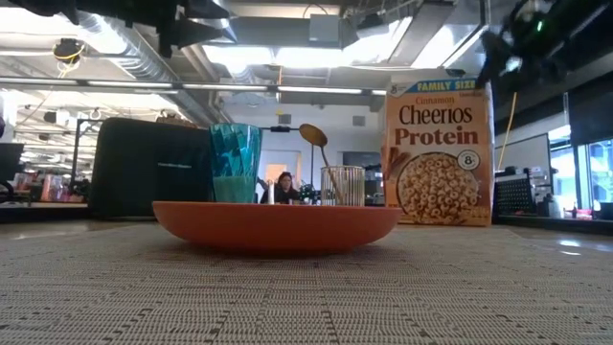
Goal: Arrange a breakfast setting
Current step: Pour the cereal into the green bowl
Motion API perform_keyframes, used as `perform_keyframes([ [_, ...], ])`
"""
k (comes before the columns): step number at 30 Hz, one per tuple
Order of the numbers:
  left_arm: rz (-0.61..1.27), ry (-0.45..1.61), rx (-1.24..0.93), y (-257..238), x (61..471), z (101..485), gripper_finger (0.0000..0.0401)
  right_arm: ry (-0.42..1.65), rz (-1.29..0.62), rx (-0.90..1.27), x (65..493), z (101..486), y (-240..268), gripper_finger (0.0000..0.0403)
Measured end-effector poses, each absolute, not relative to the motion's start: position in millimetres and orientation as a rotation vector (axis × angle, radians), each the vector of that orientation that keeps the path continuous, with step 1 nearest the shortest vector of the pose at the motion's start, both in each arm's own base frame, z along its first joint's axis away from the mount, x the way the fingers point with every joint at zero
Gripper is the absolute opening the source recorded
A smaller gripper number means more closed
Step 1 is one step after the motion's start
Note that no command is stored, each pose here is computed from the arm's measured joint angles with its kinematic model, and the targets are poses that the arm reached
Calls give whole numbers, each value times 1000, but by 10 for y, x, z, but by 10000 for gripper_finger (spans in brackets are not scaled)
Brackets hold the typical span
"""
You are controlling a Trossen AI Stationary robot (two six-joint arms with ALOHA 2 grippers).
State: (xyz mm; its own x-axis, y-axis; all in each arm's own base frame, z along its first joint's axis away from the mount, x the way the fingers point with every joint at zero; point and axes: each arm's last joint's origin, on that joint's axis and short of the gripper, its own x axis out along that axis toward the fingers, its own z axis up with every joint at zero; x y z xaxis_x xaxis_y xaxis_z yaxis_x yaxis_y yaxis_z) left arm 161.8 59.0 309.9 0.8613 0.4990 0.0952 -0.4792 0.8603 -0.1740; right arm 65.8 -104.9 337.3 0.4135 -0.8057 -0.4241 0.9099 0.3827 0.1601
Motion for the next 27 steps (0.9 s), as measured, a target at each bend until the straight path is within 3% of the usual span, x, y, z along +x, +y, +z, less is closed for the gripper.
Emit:
perform_keyframes([
  [5,479,-136,-147,548,1633,3099,220,180,-1023,212,579,4010,-893,274],
  [8,478,-132,-141,544,1640,3095,220,211,-920,134,680,4189,-997,255],
  [17,489,-106,-140,583,1678,3051,220,520,-685,206,1191,4026,-1679,209],
  [27,451,-46,-171,480,1712,2992,220,707,-686,108,1415,3914,-1882,193],
])
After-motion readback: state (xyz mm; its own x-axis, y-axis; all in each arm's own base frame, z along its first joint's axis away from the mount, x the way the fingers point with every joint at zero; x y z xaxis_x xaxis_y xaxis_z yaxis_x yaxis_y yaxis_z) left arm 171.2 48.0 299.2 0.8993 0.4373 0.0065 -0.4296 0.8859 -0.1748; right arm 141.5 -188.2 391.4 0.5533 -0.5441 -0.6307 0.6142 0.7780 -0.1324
